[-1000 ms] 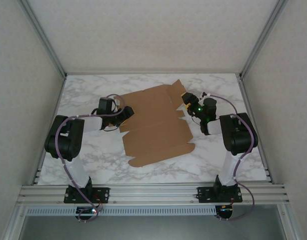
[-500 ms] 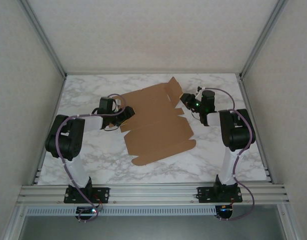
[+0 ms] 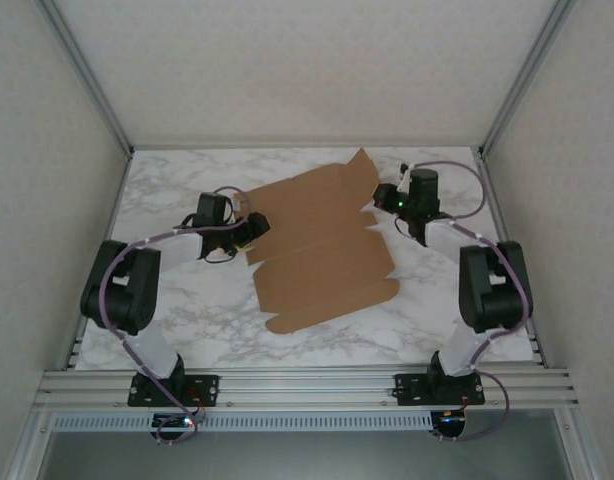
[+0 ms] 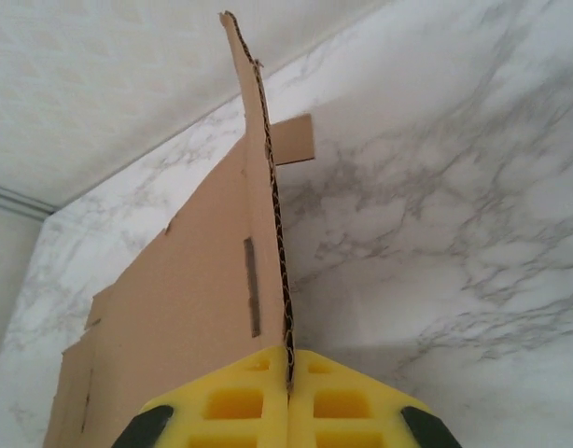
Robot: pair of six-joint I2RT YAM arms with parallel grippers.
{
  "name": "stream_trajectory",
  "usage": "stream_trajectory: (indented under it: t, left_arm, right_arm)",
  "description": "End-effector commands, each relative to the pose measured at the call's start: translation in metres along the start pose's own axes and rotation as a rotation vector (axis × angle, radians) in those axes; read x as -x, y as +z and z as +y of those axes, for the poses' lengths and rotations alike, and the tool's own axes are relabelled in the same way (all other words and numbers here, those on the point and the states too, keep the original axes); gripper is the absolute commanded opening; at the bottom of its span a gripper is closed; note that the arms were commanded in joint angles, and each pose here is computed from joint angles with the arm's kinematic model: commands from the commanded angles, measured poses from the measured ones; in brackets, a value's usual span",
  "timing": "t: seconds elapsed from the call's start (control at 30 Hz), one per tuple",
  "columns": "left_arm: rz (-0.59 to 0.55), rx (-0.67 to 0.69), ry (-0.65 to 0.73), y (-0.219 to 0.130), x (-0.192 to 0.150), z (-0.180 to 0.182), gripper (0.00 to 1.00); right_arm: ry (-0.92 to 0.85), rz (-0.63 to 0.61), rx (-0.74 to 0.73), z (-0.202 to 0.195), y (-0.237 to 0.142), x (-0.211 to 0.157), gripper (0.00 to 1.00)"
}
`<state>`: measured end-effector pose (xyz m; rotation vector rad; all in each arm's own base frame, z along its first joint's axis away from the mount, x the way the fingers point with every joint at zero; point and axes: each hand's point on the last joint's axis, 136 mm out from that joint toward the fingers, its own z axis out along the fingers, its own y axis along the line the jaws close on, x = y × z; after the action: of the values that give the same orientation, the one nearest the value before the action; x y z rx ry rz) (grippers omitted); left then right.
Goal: Fold the paper box
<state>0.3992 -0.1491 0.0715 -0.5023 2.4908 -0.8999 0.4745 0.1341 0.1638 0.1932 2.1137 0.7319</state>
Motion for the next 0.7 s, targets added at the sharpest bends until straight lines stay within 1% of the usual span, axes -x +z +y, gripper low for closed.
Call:
stream_trajectory:
  t: [0.0, 0.07, 0.13, 0.23, 0.3, 0.37, 0.43, 0.5, 0.57, 0.67]
  left_arm:
    - [-0.097, 0.063, 0.007, -0.039, 0.018, -0.013, 0.85]
    - [-0.153, 0.073, 0.008, -0.057, 0.027, -0.021, 0.86]
    - [-0.204, 0.061, 0.009, -0.075, 0.034, -0.031, 0.86]
    - [-0.276, 0.049, 0.015, -0.098, 0.042, -0.042, 0.88]
    - [-0.316, 0.055, 0.017, -0.110, 0.047, -0.045, 0.88]
    - [-0.348, 0.057, 0.020, -0.120, 0.051, -0.048, 0.88]
    - [-0.375, 0.060, 0.019, -0.127, 0.054, -0.050, 0.89]
    - [-0.397, 0.064, 0.020, -0.134, 0.056, -0.051, 0.89]
    - [-0.425, 0.074, 0.016, -0.142, 0.059, -0.051, 0.89]
    - [-0.483, 0.088, 0.009, -0.159, 0.067, -0.052, 0.90]
  right_arm:
    - [-0.176, -0.127, -0.231, 0.002, -0.052, 0.062, 0.00]
    - [-0.252, -0.210, -0.309, 0.013, -0.087, 0.094, 0.00]
    - [-0.356, -0.300, -0.328, 0.037, -0.120, 0.124, 0.00]
    - [-0.523, -0.417, -0.280, 0.097, -0.172, 0.167, 0.00]
    - [-0.621, -0.466, -0.232, 0.139, -0.195, 0.184, 0.00]
    - [-0.751, -0.467, -0.185, 0.180, -0.208, 0.189, 0.00]
    - [-0.906, -0.404, -0.126, 0.225, -0.204, 0.175, 0.00]
    - [-1.012, -0.315, -0.079, 0.254, -0.191, 0.152, 0.00]
    - [-1.099, -0.223, -0.050, 0.275, -0.172, 0.119, 0.00]
    - [-1.219, -0.104, -0.022, 0.299, -0.138, 0.049, 0.01]
